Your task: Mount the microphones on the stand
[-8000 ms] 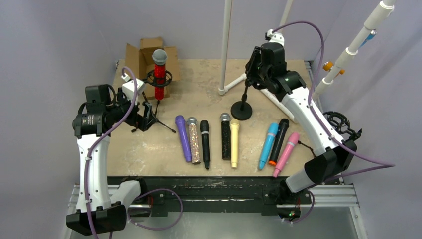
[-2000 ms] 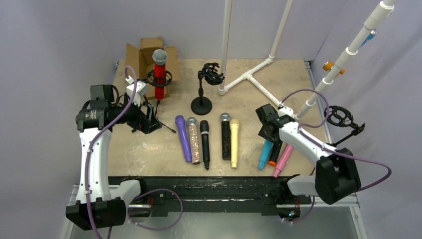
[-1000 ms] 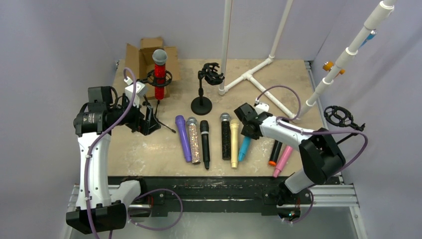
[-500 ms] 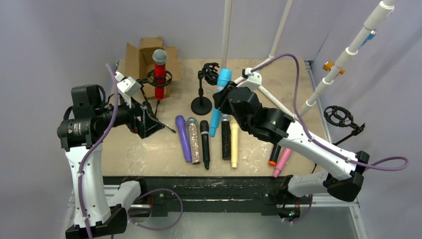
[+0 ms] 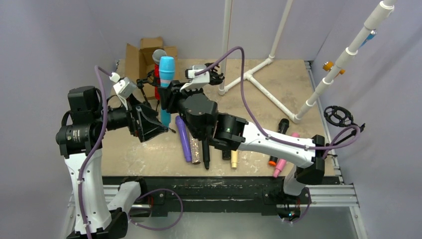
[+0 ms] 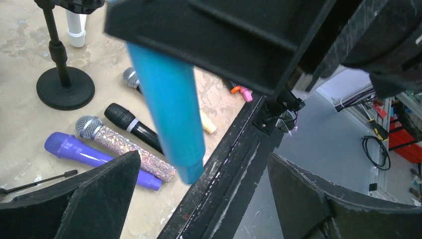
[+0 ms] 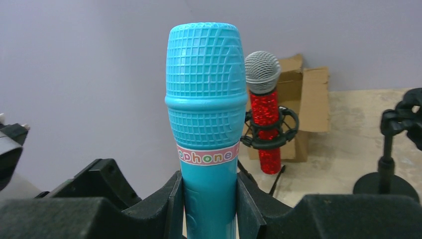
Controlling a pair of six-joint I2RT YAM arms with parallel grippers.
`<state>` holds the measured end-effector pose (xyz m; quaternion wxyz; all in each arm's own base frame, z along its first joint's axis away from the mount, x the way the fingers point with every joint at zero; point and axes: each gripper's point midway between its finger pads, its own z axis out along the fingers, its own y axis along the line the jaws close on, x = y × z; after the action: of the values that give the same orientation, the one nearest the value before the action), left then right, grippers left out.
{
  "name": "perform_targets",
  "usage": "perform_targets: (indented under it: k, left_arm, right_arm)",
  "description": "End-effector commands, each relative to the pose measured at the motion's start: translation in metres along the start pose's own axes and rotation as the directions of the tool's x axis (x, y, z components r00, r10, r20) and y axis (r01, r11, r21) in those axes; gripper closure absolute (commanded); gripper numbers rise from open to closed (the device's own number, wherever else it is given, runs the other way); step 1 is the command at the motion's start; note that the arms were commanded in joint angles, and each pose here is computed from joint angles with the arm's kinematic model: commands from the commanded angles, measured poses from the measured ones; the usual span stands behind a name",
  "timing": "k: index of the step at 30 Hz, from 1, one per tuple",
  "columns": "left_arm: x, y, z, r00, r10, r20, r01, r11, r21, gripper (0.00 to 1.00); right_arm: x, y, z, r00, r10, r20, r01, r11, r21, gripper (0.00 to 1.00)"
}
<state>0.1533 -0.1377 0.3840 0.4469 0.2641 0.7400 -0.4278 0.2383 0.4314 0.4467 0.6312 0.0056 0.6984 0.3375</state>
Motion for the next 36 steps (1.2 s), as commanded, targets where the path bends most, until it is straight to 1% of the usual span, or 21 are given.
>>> perform_targets:
  k: [1, 4, 5, 6, 7, 8, 11, 12, 13, 14, 17, 19, 23, 26, 28, 29, 32, 34, 36]
  left_arm:
    - [-0.008, -0.003, 0.003, 0.999, 0.024, 0.034, -0.025, 0.999, 0.034, 0.00]
    - [-0.011, 0.001, 0.005, 0.999, 0.027, 0.044, -0.029, 0.999, 0.036, 0.00]
    - [-0.013, 0.002, 0.005, 0.998, 0.031, 0.049, -0.033, 0.999, 0.033, 0.03]
    - [-0.014, 0.005, 0.006, 0.998, 0.039, 0.055, -0.040, 0.999, 0.025, 0.10]
    - [-0.015, 0.008, 0.007, 0.997, 0.050, 0.058, -0.051, 0.999, 0.015, 0.21]
    - [-0.015, 0.012, 0.007, 0.997, 0.056, 0.060, -0.056, 0.998, 0.001, 0.34]
    - [-0.016, 0.024, 0.009, 0.995, 0.078, 0.065, -0.075, 0.996, -0.047, 0.77]
    - [-0.017, 0.026, 0.009, 0.994, 0.087, 0.067, -0.083, 0.995, -0.057, 0.87]
    - [-0.017, 0.028, 0.009, 0.993, 0.096, 0.070, -0.092, 0.994, -0.066, 0.94]
    - [-0.018, 0.029, 0.009, 0.992, 0.106, 0.074, -0.100, 0.992, -0.073, 0.99]
    - [-0.020, 0.028, 0.008, 0.987, 0.139, 0.082, -0.132, 0.988, -0.084, 1.00]
    - [-0.019, 0.027, 0.008, 0.985, 0.153, 0.078, -0.146, 0.986, -0.080, 1.00]
    - [-0.018, 0.024, 0.010, 0.984, 0.166, 0.061, -0.162, 0.985, -0.061, 1.00]
    - [-0.018, 0.022, 0.011, 0.981, 0.184, 0.055, -0.181, 0.982, -0.058, 1.00]
    - [-0.018, 0.022, 0.011, 0.980, 0.191, 0.052, -0.188, 0.980, -0.063, 1.00]
    - [-0.018, 0.022, 0.011, 0.980, 0.193, 0.051, -0.190, 0.980, -0.067, 1.00]
    - [-0.020, 0.023, 0.012, 0.980, 0.195, 0.048, -0.192, 0.979, -0.073, 1.00]
    - [-0.021, 0.024, 0.012, 0.979, 0.198, 0.048, -0.194, 0.978, -0.072, 1.00]
    - [-0.023, 0.025, 0.013, 0.979, 0.200, 0.046, -0.196, 0.978, -0.073, 1.00]
  right_arm:
    - [-0.054, 0.041, -0.008, 0.985, 0.118, 0.126, -0.104, 0.988, -0.115, 1.00]
    - [-0.048, 0.049, -0.010, 0.985, 0.120, 0.124, -0.103, 0.985, -0.135, 1.00]
    - [-0.047, 0.050, -0.011, 0.984, 0.124, 0.125, -0.106, 0.984, -0.141, 1.00]
    - [-0.048, 0.050, -0.013, 0.983, 0.130, 0.127, -0.111, 0.983, -0.148, 1.00]
    - [-0.049, 0.049, -0.015, 0.982, 0.136, 0.130, -0.116, 0.981, -0.153, 1.00]
    - [-0.050, 0.048, -0.017, 0.981, 0.141, 0.131, -0.120, 0.980, -0.158, 1.00]
    - [-0.050, 0.049, -0.022, 0.983, 0.142, 0.119, -0.118, 0.975, -0.190, 1.00]
    - [-0.049, 0.051, -0.025, 0.984, 0.142, 0.104, -0.117, 0.970, -0.213, 1.00]
    - [-0.048, 0.052, -0.027, 0.986, 0.137, 0.092, -0.114, 0.968, -0.225, 0.97]
    - [-0.047, 0.054, -0.029, 0.989, 0.128, 0.080, -0.106, 0.965, -0.241, 0.91]
    - [-0.041, 0.062, -0.030, 0.997, 0.080, 0.010, -0.073, 0.946, -0.317, 0.70]
    - [-0.035, 0.068, -0.030, 0.997, 0.048, -0.059, -0.067, 0.923, -0.378, 0.59]
    - [-0.023, 0.073, -0.022, 0.979, -0.003, -0.202, -0.095, 0.874, -0.476, 0.48]
    - [-0.015, 0.078, -0.022, 0.968, -0.050, -0.247, -0.085, 0.859, -0.505, 0.46]
    - [-0.009, 0.080, -0.021, 0.961, -0.071, -0.267, -0.080, 0.854, -0.514, 0.47]
    - [-0.008, 0.080, -0.022, 0.960, -0.074, -0.271, -0.081, 0.851, -0.519, 0.52]
    - [-0.007, 0.077, -0.022, 0.960, -0.077, -0.269, -0.076, 0.854, -0.514, 0.71]
    - [-0.005, 0.072, -0.020, 0.956, -0.094, -0.277, -0.065, 0.855, -0.514, 0.78]
    - [-0.002, 0.063, -0.016, 0.946, -0.124, -0.299, -0.047, 0.862, -0.505, 0.82]
